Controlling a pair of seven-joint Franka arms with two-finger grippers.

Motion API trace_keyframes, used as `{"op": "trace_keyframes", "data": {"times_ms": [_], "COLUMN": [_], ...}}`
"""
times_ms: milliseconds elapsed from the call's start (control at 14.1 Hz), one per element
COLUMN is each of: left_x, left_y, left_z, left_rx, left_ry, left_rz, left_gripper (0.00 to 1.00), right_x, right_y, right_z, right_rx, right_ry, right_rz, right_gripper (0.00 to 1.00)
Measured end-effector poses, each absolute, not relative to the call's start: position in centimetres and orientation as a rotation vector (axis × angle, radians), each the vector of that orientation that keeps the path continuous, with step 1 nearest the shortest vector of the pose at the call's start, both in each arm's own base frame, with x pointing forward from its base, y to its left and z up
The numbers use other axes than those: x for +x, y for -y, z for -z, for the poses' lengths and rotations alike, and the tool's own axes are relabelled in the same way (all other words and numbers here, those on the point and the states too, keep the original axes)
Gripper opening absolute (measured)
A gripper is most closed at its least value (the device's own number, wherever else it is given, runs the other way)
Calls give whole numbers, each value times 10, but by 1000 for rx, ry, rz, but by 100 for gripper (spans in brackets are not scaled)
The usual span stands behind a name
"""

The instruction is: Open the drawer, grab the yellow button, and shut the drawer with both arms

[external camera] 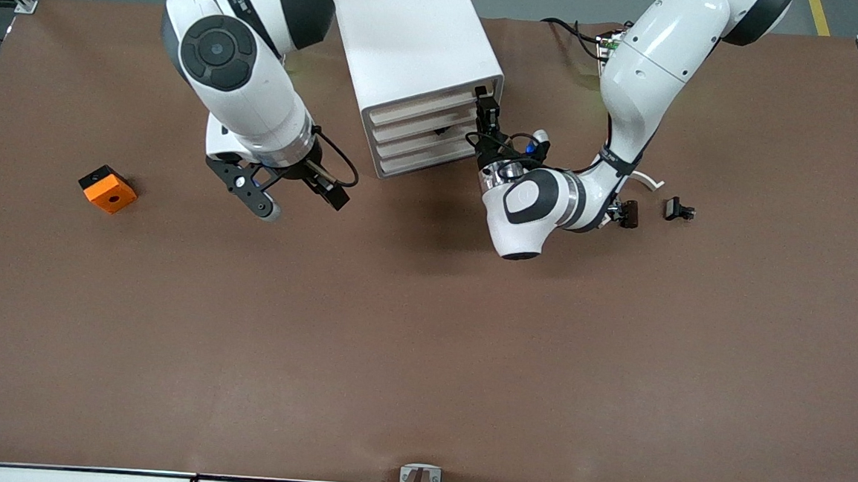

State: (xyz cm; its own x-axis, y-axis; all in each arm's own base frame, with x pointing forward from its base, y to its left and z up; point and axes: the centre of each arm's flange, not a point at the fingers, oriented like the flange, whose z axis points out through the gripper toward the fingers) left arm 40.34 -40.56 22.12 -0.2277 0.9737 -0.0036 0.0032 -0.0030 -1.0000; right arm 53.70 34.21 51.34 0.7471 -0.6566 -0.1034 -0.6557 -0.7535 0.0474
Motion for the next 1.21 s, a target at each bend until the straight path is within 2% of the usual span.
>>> {"op": "trace_keyframes", "data": {"times_ms": [213, 639, 1207], "left_x": [412, 455, 518], "left_y": [399, 368, 327], "left_z": [-222, -231, -252], "left_rx": [-1091, -1092, -1134], "left_ry": [1397, 1488, 1655], "left_rz": [-1389, -1436, -1526], "left_gripper": [15, 15, 18], "right_x": [529, 501, 445], "right_y": [-355, -414, -497], "right_z": [-511, -500, -460], "right_rx": [2935, 2955, 2949], "right_ry": [1070, 1097, 1029], "right_rz": [181, 140, 121], "right_gripper": [100, 100, 100]}}
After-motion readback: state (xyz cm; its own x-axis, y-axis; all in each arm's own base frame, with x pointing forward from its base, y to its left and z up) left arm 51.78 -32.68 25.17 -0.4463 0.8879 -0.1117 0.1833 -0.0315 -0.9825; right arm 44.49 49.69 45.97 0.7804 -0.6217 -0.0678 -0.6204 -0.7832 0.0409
